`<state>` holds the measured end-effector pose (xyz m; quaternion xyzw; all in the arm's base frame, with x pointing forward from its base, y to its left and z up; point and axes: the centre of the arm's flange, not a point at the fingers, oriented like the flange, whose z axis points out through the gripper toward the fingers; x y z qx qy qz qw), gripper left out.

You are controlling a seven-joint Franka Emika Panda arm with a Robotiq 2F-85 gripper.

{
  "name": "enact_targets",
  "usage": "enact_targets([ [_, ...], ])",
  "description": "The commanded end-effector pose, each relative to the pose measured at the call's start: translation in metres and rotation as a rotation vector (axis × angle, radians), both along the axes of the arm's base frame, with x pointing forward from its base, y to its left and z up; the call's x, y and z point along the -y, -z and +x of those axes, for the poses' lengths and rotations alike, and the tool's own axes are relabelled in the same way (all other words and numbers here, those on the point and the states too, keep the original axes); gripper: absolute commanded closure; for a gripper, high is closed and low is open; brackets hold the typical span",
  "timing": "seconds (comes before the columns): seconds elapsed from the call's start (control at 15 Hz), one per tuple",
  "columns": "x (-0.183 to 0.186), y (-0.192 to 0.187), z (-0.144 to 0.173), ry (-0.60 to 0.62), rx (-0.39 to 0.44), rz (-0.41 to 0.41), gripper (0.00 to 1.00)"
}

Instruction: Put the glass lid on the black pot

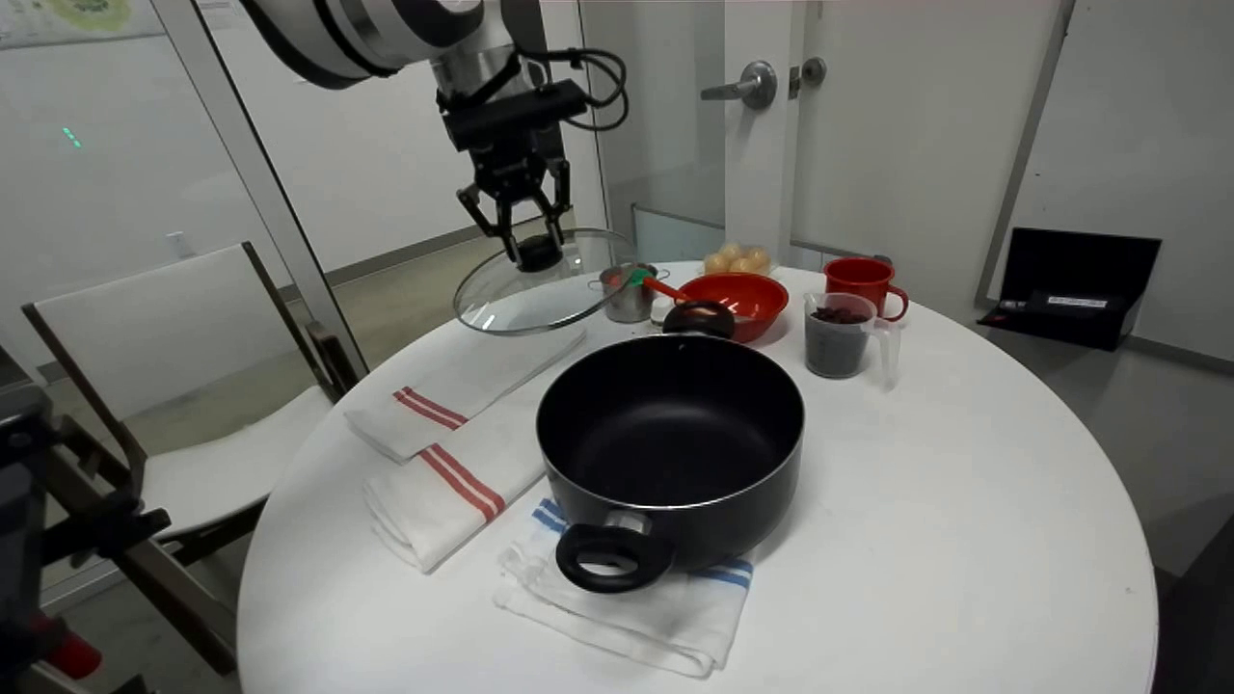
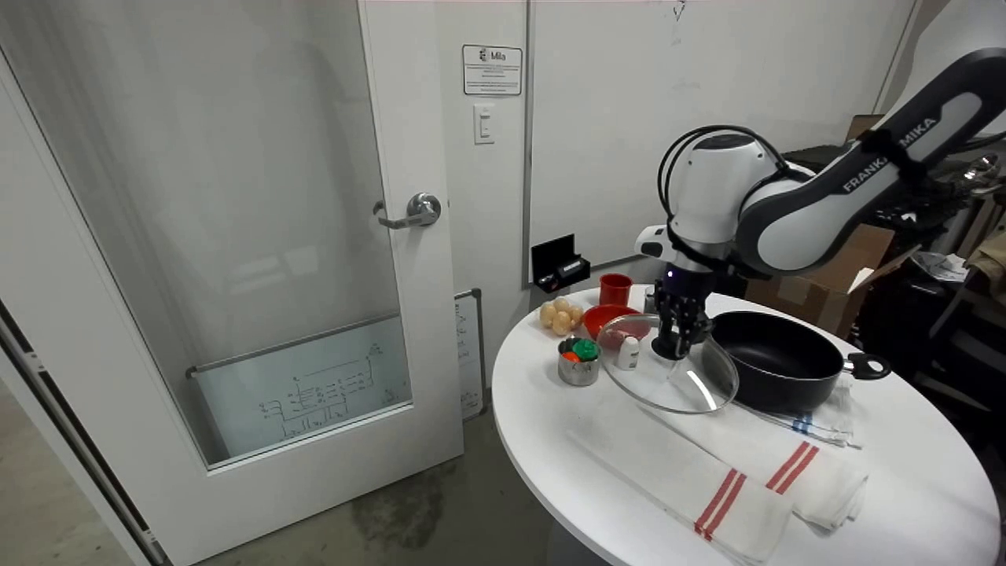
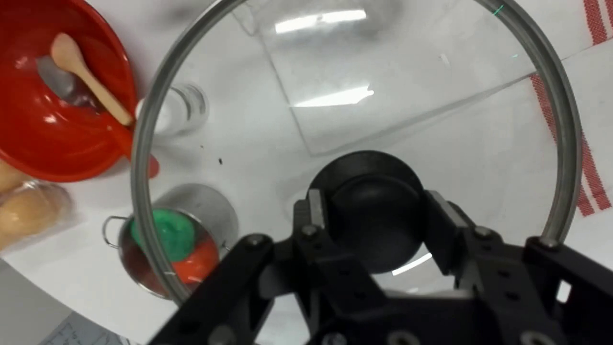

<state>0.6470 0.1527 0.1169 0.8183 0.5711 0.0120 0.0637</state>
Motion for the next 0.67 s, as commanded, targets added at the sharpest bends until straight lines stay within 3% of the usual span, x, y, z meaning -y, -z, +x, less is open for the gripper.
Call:
enact_targets([
  [0.0,0.037,-0.041,0.003,0.140,0.029,-0.004,0.75],
  [0.6,0.124,-0.063,0.005,0.455,0.033,-0.018,0.75],
])
